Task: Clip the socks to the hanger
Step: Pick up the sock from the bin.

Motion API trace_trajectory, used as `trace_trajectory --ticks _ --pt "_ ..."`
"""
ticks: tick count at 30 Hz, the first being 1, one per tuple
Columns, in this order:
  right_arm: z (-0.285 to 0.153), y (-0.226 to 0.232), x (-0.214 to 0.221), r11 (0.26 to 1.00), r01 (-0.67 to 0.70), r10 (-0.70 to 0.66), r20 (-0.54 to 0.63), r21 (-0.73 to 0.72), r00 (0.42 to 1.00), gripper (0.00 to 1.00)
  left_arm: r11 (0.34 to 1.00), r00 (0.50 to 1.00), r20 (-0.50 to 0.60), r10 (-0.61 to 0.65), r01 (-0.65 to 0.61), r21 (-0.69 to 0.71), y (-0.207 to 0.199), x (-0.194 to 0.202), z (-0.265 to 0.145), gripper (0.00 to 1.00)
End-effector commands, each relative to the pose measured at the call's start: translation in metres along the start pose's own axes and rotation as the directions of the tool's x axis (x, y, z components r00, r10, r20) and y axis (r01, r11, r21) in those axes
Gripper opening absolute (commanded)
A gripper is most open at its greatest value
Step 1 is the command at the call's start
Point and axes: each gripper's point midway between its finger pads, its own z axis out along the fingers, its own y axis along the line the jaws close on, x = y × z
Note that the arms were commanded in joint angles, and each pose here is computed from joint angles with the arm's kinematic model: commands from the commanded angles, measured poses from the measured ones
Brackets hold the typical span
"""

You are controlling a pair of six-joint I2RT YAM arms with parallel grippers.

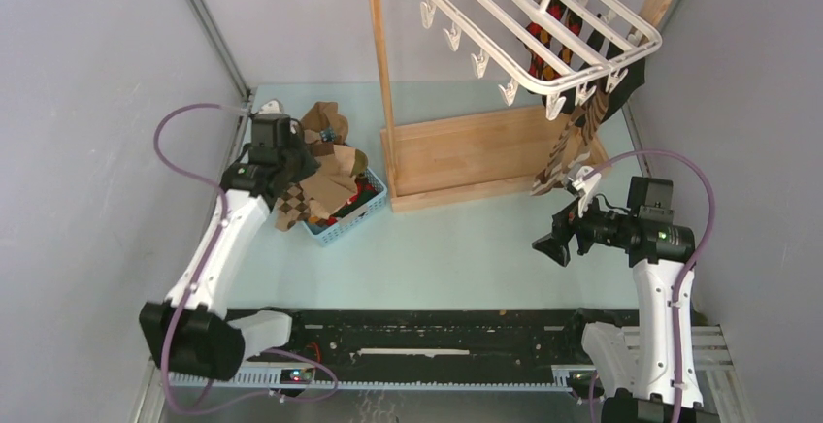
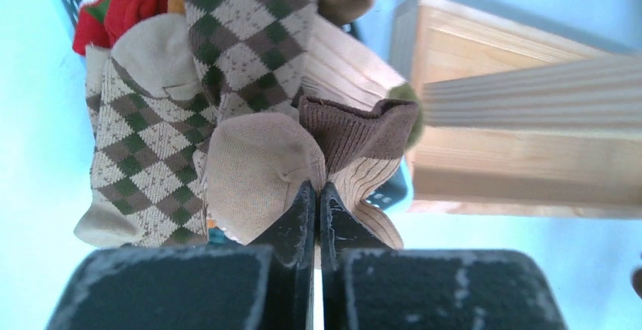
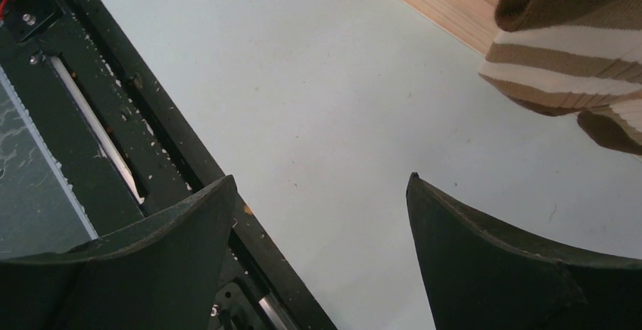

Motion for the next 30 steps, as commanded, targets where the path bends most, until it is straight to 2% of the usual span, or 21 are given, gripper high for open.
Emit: trace_trajectory --ticks 1,5,10,14,19,21,25,30 --pt "-0.004 0.012 -0.016 0.996 0.071 -0.068 0.064 -0.047 0.996 0.91 0.981 0.990 0.086 0.112 -0.124 0.147 -0.017 -0.014 -0.039 0.00" --pt "-0.006 0.021 -0.023 0.989 0.129 -0.121 0.101 -0.072 0.987 0.91 0.913 0.962 0.145 0.233 -0.267 0.307 -0.040 -0.014 -0.063 0.00" --pt "-0.007 0.045 -0.033 0.950 0.280 -0.251 0.199 -0.137 0.947 0.92 0.733 0.883 0.310 0.352 -0.466 0.495 -0.072 -0.008 -0.096 0.00" --pt "-0.008 0.070 -0.043 0.883 0.428 -0.355 0.322 -0.193 0.878 0.92 0.581 0.813 0.467 0.347 -0.577 0.574 -0.091 -0.004 -0.126 0.00" --pt "-0.009 0.101 -0.066 0.802 0.541 -0.401 0.443 -0.254 0.802 0.90 0.338 0.747 0.599 0.288 -0.665 0.666 -0.126 0.023 -0.174 0.00" --pt "-0.009 0.110 -0.075 0.802 0.537 -0.387 0.456 -0.262 0.801 0.90 0.265 0.744 0.611 0.271 -0.668 0.695 -0.141 0.037 -0.187 0.00" --pt "-0.006 0.120 -0.089 0.809 0.554 -0.409 0.487 -0.199 0.772 0.89 0.170 0.770 0.593 0.235 -0.634 0.755 -0.174 0.059 -0.204 0.00" --pt "0.001 0.127 -0.088 0.871 0.447 -0.295 0.510 -0.203 0.808 0.86 0.085 0.803 0.567 0.183 -0.588 0.804 -0.211 0.085 -0.217 0.00"
